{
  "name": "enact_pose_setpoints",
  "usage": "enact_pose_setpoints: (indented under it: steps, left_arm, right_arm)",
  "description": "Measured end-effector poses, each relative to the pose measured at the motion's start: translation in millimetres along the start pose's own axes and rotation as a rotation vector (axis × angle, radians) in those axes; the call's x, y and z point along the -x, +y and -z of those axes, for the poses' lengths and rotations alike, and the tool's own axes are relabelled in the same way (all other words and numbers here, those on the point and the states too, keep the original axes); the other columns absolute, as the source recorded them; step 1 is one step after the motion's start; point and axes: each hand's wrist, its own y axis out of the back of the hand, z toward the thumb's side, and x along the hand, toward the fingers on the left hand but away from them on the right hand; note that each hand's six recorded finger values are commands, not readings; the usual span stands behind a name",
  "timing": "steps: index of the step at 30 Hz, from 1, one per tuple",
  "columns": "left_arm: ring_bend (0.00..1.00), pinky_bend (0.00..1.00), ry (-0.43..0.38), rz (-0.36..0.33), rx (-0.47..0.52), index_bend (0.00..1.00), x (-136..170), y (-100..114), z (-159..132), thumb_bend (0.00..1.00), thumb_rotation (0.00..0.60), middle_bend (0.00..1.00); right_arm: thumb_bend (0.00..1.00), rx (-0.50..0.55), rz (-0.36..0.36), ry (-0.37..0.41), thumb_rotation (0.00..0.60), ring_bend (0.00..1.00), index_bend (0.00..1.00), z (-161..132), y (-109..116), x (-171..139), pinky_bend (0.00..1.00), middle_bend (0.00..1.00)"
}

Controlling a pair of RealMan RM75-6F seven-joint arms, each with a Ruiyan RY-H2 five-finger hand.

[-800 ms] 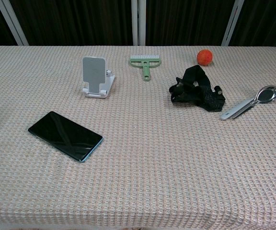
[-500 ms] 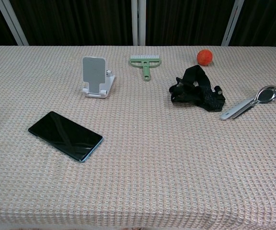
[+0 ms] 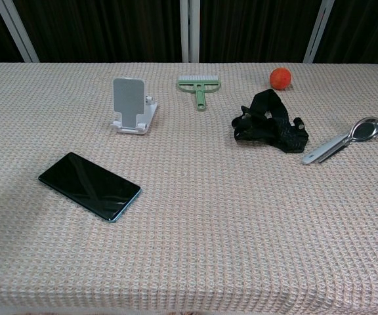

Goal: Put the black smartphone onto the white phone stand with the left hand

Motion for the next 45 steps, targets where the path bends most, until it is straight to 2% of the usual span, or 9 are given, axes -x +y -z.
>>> enact_pose_setpoints:
  steps: [2, 8, 12, 17, 23, 29, 39, 45]
  left_arm:
    - [0.07, 0.2, -0.063, 0.026, -0.036, 0.08, -15.8, -2.3, -9.9, 0.11, 0.598, 0.08]
    - [0.07, 0.2, -0.236, 0.119, -0.13, 0.08, -63.8, -17.4, -39.3, 0.11, 0.6, 0.08]
    - [0.07, 0.2, -0.302, 0.17, -0.142, 0.08, -89.1, -31.6, -56.6, 0.11, 0.6, 0.07]
    - [0.07, 0.2, -0.31, 0.265, -0.151, 0.08, -109.1, -57.8, -62.7, 0.11, 0.6, 0.06]
    - [0.07, 0.2, -0.311, 0.331, -0.152, 0.08, -121.9, -78.2, -67.1, 0.11, 0.6, 0.07]
    - [0.07, 0.2, -0.31, 0.381, -0.119, 0.08, -127.9, -87.3, -70.7, 0.11, 0.6, 0.11]
    - [0.07, 0.2, -0.297, 0.422, -0.029, 0.1, -141.1, -94.8, -82.9, 0.11, 0.6, 0.17]
    - [0.07, 0.2, -0.289, 0.436, -0.035, 0.1, -147.2, -98.5, -83.4, 0.12, 0.6, 0.18]
  right_arm:
    - [0.07, -0.002, 0.012, 0.001, 0.6, 0.0, 0.0, -0.6, 4.4, -0.4, 0.0, 0.0]
    - [0.07, -0.007, 0.033, -0.026, 0.6, 0.0, 0.0, 7.7, 12.5, -6.5, 0.0, 0.0]
    - [0.07, -0.006, 0.04, -0.053, 0.6, 0.0, 0.0, 17.2, 15.4, -11.4, 0.0, 0.0]
    - [0.07, -0.003, 0.046, -0.077, 0.6, 0.0, 0.0, 26.7, 17.4, -17.6, 0.0, 0.0]
    - [0.07, -0.001, 0.052, -0.093, 0.6, 0.0, 0.0, 32.9, 17.3, -20.9, 0.0, 0.0]
    - [0.07, -0.001, 0.053, -0.09, 0.6, 0.0, 0.0, 31.8, 16.8, -19.2, 0.0, 0.0]
    - [0.07, 0.001, 0.04, -0.08, 0.6, 0.0, 0.0, 26.0, 11.6, -16.1, 0.0, 0.0]
    - [0.08, -0.001, 0.057, -0.089, 0.6, 0.0, 0.0, 29.9, 14.6, -16.6, 0.0, 0.0]
